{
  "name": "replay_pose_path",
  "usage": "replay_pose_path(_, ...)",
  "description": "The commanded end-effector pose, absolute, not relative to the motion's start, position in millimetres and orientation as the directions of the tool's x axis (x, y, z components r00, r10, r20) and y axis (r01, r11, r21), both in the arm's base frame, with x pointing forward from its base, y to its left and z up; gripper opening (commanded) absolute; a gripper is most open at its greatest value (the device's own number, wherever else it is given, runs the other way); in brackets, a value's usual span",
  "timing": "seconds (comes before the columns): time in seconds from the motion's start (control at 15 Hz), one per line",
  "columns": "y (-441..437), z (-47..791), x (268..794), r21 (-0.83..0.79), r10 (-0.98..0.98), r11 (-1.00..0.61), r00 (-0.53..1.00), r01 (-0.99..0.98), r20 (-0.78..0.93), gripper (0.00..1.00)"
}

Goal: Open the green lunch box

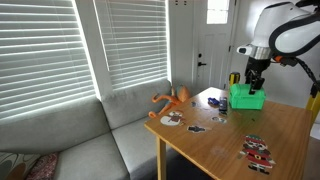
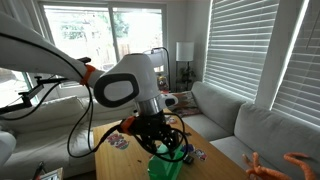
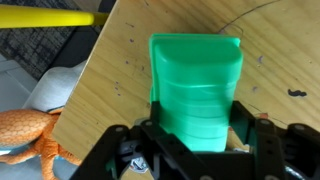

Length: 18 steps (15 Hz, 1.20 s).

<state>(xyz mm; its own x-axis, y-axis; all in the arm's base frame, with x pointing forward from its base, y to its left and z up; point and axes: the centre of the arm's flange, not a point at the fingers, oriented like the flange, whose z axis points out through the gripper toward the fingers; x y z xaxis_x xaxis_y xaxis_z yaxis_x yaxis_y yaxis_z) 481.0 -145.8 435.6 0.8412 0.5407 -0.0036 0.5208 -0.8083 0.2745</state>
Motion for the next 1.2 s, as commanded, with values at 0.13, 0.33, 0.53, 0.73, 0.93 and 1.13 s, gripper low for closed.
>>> replay_pose_path(0.13,-131.4,431.8,476.7,0.384,0.598,-0.716,0.796,0.583,-0.095,0.44)
replay_pose_path(0.33,-119.2,428.6,474.5,0.453,0.615,-0.657,0.776,0.603,-0.141,0.44)
replay_pose_path(0.53,-105.2,420.7,469.8,0.505,0.598,-0.643,0.789,0.575,-0.138,0.44)
replay_pose_path(0.73,-95.4,414.2,462.0,0.556,0.550,-0.647,0.824,0.522,-0.134,0.44)
replay_pose_path(0.93,-89.6,413.7,457.6,0.597,0.502,-0.659,0.859,0.457,-0.103,0.44)
replay_pose_path(1.13,-86.7,418.1,456.1,0.622,0.460,-0.675,0.885,0.396,-0.064,0.44)
